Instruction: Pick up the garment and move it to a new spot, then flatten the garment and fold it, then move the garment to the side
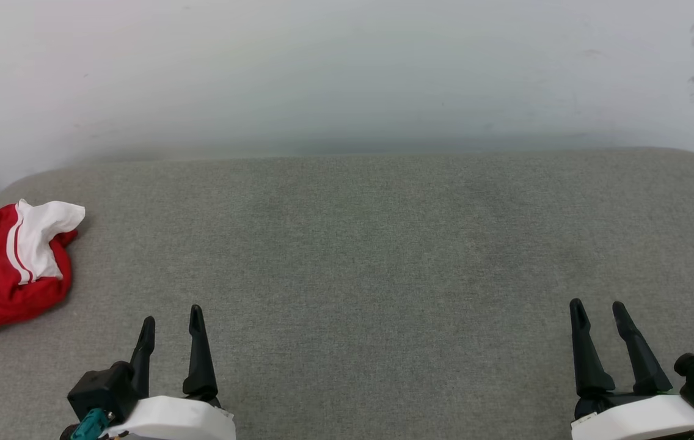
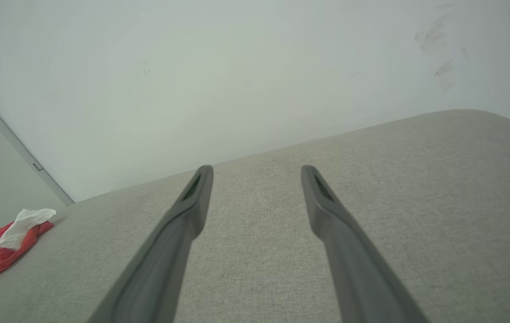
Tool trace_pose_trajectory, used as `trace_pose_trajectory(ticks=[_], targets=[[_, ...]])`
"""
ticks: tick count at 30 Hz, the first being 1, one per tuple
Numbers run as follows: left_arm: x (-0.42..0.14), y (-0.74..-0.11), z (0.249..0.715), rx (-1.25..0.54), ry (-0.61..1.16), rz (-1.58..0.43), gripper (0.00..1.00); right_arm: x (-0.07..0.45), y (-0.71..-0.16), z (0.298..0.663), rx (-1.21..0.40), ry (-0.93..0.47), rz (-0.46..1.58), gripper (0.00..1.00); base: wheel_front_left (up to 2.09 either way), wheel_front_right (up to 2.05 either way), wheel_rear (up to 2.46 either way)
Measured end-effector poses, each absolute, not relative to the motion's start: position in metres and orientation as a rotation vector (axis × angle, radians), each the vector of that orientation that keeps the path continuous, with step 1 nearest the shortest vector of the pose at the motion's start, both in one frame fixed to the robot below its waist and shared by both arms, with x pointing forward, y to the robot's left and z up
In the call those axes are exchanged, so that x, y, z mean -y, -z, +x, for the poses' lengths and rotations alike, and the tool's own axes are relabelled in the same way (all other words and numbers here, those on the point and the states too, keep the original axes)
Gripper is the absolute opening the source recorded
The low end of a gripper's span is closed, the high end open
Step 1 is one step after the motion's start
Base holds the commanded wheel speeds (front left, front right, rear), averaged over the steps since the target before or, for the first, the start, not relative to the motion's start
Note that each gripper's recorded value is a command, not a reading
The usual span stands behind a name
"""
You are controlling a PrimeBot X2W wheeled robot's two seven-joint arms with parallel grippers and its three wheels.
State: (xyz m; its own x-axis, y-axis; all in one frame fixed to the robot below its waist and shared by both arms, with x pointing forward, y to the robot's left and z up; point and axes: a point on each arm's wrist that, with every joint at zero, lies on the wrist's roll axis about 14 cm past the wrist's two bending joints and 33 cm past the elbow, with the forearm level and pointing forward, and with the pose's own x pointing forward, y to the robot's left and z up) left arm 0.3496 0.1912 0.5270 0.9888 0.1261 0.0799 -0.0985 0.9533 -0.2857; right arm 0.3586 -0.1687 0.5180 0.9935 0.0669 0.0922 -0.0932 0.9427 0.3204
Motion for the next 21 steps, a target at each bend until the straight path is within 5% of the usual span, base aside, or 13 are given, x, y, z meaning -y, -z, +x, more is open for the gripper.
trace_pose_trajectory(ticks=[21], targets=[[-0.1874, -0.5283, 0.3429, 0.130, -0.093, -0.137, 1.00, 0.1656, -0.5171, 0.3538, 0.099, -0.099, 0.197, 1.00, 0.00, 0.00, 0.00]])
